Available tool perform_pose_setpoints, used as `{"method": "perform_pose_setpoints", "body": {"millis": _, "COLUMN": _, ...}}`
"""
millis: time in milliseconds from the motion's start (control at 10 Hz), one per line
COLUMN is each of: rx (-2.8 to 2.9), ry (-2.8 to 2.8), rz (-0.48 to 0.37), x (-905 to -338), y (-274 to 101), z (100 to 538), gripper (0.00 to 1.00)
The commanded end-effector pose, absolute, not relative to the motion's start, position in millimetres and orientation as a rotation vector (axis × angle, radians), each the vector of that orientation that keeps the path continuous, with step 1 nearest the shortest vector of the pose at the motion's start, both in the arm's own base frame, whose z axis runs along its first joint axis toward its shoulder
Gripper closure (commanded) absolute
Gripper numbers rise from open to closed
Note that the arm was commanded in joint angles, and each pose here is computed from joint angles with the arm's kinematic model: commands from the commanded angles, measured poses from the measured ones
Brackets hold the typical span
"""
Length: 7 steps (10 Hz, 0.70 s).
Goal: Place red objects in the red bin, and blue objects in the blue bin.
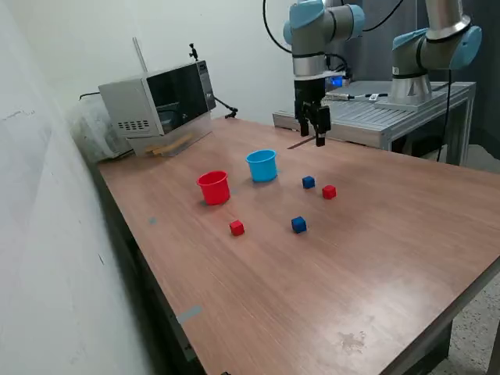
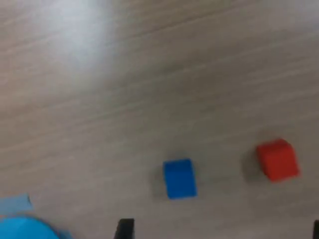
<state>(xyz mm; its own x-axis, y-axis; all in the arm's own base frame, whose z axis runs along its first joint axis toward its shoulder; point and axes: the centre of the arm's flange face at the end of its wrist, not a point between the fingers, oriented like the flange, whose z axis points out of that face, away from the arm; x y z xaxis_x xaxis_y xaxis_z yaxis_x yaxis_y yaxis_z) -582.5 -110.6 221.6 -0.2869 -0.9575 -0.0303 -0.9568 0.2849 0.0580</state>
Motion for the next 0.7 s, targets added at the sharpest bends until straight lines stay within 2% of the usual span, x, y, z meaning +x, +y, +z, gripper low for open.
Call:
{"method": "perform_pose_setpoints", "body": {"millis": 0, "rx": 1.915, "ry": -2.499, "rz": -0.08, "x": -571.7, "y": -107.9, "z": 199.9, "gripper": 0.0}}
{"method": "perform_pose_setpoints", "body": {"millis": 600, "rx": 1.96, "ry": -2.415, "rz": -0.13, "x": -582.5, "y": -109.3, "z": 173.6, "gripper": 0.0}}
